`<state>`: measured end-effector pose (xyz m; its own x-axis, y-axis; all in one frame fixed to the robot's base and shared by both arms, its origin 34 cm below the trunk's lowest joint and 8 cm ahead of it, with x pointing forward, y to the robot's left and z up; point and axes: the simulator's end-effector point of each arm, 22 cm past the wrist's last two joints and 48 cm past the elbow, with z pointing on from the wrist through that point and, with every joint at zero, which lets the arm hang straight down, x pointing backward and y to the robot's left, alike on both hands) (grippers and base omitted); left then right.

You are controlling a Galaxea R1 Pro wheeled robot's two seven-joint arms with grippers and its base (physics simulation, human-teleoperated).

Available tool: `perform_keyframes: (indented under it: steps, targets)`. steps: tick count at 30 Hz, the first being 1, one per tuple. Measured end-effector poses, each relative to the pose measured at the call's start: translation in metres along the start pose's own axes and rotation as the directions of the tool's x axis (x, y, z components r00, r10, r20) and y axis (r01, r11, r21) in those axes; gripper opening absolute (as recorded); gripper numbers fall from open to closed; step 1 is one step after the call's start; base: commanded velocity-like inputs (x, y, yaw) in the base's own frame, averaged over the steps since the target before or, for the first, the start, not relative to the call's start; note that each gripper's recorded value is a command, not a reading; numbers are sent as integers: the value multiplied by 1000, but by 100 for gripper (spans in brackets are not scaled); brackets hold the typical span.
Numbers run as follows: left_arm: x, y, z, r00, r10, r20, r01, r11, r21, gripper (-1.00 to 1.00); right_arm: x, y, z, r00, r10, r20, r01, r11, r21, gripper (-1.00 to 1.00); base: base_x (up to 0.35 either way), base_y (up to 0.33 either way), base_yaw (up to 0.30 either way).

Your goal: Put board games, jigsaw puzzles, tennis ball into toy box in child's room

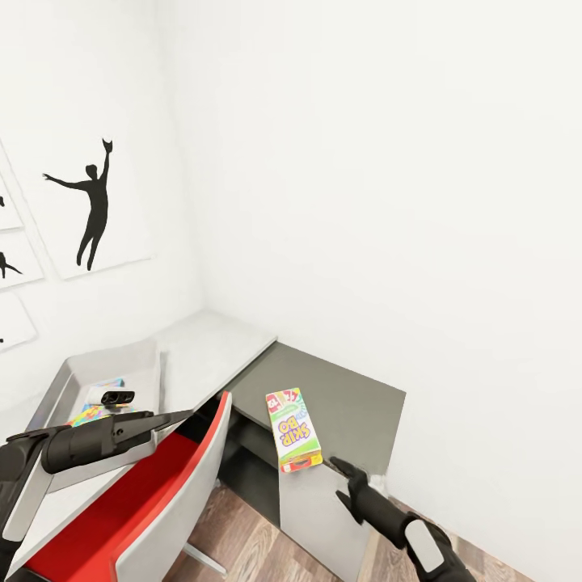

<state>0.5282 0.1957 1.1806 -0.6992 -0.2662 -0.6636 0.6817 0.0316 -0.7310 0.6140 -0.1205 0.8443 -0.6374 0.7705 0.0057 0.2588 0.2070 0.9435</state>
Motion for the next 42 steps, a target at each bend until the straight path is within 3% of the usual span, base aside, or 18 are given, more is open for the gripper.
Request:
perform_keyframes:
  steps: [5, 9, 42]
  targets:
    - [0, 0, 0, 1000, 0, 0, 0, 1000, 1, 100, -5, -20, 9, 999, -18, 50, 14, 997, 78, 100, 0, 0, 0]
    - [0, 0, 0, 1000, 0, 1, 0, 1000, 2, 100, -8, -23, 12, 997, -29, 69, 22, 995, 92, 100, 0, 0, 0]
    - [11, 23, -3, 1000, 2, 0, -2, 1000, 4, 100, -13, -35, 27, 997, -37, 63, 34, 998, 48, 100, 0, 0, 0]
